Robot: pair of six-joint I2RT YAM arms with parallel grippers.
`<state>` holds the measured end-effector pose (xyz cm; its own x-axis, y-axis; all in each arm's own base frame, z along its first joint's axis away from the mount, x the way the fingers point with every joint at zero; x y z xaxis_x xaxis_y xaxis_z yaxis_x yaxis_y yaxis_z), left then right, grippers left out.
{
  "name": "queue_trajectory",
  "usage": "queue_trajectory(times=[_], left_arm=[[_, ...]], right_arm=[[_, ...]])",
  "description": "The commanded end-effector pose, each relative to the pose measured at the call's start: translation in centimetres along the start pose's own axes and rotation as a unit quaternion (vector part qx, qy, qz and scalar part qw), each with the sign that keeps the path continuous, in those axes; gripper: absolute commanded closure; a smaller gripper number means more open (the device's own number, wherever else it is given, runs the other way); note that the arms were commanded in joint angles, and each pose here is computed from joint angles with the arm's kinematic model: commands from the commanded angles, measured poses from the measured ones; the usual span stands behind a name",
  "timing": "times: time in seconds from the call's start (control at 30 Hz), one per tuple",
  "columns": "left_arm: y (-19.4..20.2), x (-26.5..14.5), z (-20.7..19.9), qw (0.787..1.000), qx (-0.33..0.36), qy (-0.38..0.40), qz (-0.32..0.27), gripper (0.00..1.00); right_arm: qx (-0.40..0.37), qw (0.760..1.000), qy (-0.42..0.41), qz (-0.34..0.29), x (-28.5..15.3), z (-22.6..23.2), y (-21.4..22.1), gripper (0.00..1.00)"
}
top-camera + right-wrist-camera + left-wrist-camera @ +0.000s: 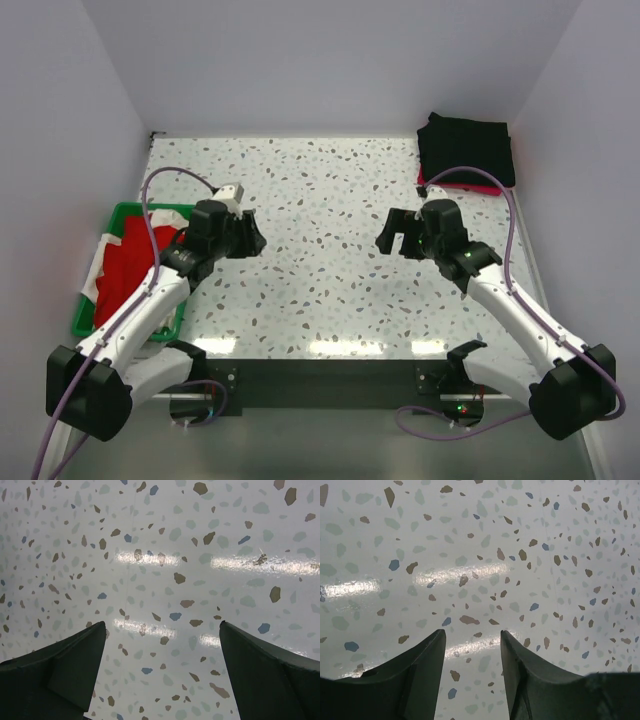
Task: Fold and stack the t-shirts
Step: Grab the tshirt from the pile
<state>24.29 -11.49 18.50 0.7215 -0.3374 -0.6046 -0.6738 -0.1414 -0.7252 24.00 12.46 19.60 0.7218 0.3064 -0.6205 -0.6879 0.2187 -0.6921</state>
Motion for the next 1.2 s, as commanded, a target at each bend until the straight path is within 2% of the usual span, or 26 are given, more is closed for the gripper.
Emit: queue_trajectory(times=[0.0, 0.2, 0.33, 0.43, 0.47, 0.53, 0.57, 0.6, 0.63, 0.83, 0.97, 1.1, 1.17], left_arm=[[-1.8, -0.1, 0.1, 0.999, -0.013, -0.018, -0.035, 0.47], [-3.7, 0.0, 1.2, 0.995, -0.07, -0.064, -0.042, 0.42], [-5.4, -0.7, 5.1, 0.977, -0.142, -0.15, -0.06, 0.39], [-5.9, -1.9, 8.6, 0.941, -0.189, -0.269, -0.077, 0.33], [-5.5, -2.7, 10.2, 0.917, -0.21, -0.329, -0.077, 0.28], [-6.0, -4.2, 12.1, 0.889, -0.238, -0.381, -0.093, 0.22], [-5.7, -5.1, 13.2, 0.866, -0.25, -0.421, -0.101, 0.1], [-5.4, -5.2, 13.6, 0.861, -0.251, -0.431, -0.101, 0.09], [-5.3, -6.0, 15.3, 0.843, -0.272, -0.452, -0.106, 0.07], [-4.4, -4.9, 19.1, 0.805, -0.324, -0.489, -0.094, 0.07], [-3.9, -2.4, 21.4, 0.786, -0.346, -0.507, -0.074, 0.11], [-2.9, 0.1, 22.9, 0.788, -0.364, -0.495, -0.047, 0.16], [-2.5, 0.8, 22.9, 0.791, -0.373, -0.484, -0.037, 0.25]], right_arm=[[-0.009, 1.0, -0.016, -0.022, -0.8, 0.6, -1.0, 0.01], [-0.006, 0.999, -0.035, -0.008, -1.0, 1.0, -0.6, 0.01], [-0.001, 0.999, -0.046, 0.002, -1.0, 1.3, -0.4, 0.01], [-0.002, 0.998, -0.058, 0.006, -1.2, 1.7, -0.6, 0.01], [-0.001, 0.998, -0.063, 0.007, -1.3, 1.8, -0.5, 0.01], [0.0, 0.998, -0.069, 0.01, -1.2, 1.9, -0.4, 0.01], [0.001, 0.997, -0.073, 0.014, -1.2, 2.0, -0.2, 0.01], [0.003, 0.997, -0.078, 0.017, -1.1, 2.1, -0.1, 0.01], [0.002, 0.996, -0.083, 0.022, -0.9, 2.1, 0.2, 0.01], [0.003, 0.995, -0.092, 0.032, -0.6, 2.4, 0.5, 0.01], [0.002, 0.995, -0.096, 0.03, -0.7, 2.6, 0.6, 0.01], [0.001, 0.995, -0.099, 0.029, -0.7, 2.6, 0.6, 0.01], [0.0, 0.995, -0.1, 0.028, -0.7, 2.6, 0.5, 0.01]])
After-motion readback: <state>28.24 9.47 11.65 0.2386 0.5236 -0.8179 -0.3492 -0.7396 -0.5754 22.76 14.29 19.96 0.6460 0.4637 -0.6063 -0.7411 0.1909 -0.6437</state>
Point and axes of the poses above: each gripper's point midway between its finger pads, its own x axis out along the fingers, its own z axis along the line the jaws close on, y = z × x, the point moved 6 cm from there along -x, back along the fingers, and after that the axes turned 1 degree about x, right-handed, at the moved point
